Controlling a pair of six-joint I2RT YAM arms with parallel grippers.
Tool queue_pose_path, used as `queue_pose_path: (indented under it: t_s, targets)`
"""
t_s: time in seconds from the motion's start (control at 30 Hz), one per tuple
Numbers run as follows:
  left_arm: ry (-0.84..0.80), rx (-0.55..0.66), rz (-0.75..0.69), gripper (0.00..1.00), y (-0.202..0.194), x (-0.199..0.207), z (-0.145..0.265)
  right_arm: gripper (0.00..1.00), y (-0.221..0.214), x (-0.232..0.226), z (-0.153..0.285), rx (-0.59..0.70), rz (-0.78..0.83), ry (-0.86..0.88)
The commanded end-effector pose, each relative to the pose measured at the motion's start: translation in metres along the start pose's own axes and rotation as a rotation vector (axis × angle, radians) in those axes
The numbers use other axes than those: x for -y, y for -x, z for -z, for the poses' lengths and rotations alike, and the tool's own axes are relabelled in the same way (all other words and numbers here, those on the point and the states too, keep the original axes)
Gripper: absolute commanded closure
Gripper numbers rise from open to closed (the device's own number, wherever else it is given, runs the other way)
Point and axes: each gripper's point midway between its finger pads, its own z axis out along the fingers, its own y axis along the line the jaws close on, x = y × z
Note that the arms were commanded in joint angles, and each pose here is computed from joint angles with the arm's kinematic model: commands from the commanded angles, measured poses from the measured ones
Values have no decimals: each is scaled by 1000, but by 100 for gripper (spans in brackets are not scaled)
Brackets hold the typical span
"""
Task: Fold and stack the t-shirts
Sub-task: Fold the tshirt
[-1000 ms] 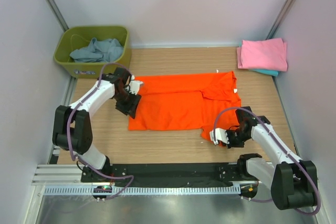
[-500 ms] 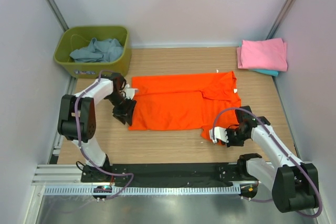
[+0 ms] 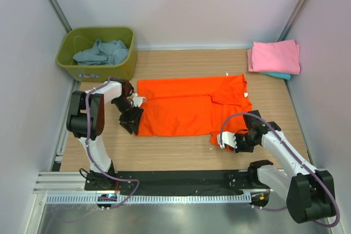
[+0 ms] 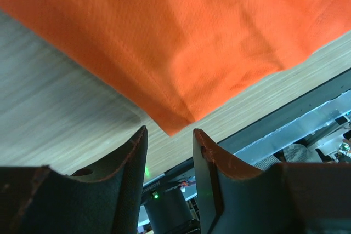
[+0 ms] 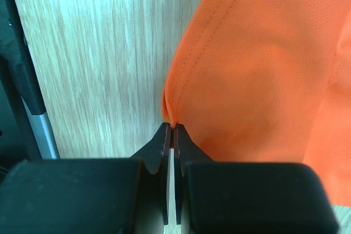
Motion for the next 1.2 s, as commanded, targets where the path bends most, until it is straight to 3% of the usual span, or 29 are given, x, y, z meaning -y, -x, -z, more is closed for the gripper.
queue_pose_path:
  t_s: [0.0,0.3,0.43,0.5,1.17]
  targets:
    - [-48,-3,-12,60,9,4,2,99,7,17,8,1,8,-64]
    - [-83,-33,-21,67,4,8,0,99,7,16,6,-7,-15,-84]
    - [-100,-49,-23,95,-1,12,3,98,8,16,7,-8,-23,-100]
    - [-119,-52,-26,100,-2,17,7,98,8,22,11,-9,-37,-136]
    - [-90,37,-120,100,32,42,93,99,62,145,135,127,-258,-697]
